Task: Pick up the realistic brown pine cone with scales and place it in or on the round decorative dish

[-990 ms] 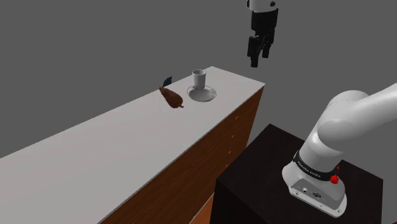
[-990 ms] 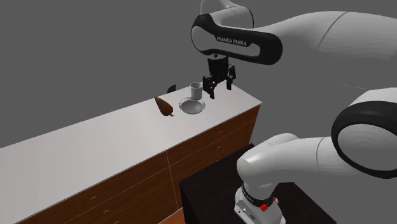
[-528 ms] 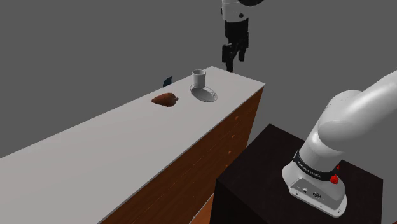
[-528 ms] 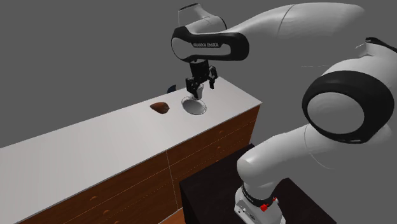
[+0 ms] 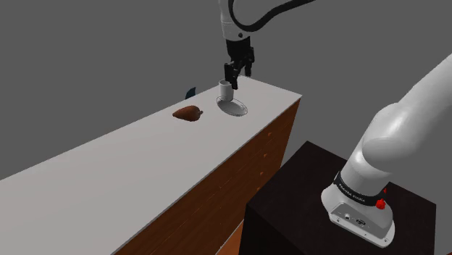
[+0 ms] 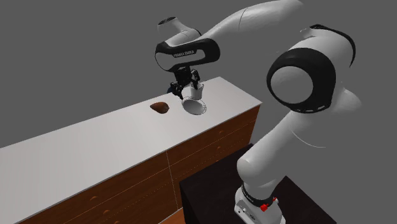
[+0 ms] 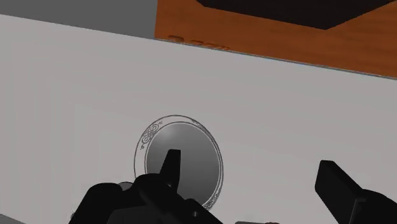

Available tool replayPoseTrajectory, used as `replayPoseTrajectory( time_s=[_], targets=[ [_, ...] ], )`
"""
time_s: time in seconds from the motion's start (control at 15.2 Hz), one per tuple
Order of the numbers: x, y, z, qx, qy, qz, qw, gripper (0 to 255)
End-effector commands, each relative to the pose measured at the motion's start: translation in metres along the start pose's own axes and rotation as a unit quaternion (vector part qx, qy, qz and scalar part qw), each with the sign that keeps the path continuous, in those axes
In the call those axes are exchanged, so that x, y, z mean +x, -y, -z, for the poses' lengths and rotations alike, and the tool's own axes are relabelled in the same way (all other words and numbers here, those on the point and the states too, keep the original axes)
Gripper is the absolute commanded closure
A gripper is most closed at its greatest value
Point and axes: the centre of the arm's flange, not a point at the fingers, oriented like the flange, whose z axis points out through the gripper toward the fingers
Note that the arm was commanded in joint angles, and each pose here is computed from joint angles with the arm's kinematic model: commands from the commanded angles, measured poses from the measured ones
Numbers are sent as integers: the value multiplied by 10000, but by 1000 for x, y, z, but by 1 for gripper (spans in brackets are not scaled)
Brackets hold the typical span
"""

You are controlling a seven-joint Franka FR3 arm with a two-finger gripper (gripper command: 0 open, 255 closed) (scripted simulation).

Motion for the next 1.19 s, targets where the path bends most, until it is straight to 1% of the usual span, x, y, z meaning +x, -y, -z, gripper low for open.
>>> replayPoseTrajectory(
  time_s=[0.0, 0.46, 0.99, 1.06, 1.12],
  targets=[
    [25, 13, -5, -76, -67, 50, 9999, 0],
    [102, 53, -26, -348, -283, 221, 9987, 0],
    [190, 101, -49, -658, -528, 416, 9956, 0],
    [200, 106, -52, -693, -556, 439, 9951, 0],
    [201, 106, -57, -693, -556, 439, 9951, 0]
  ],
)
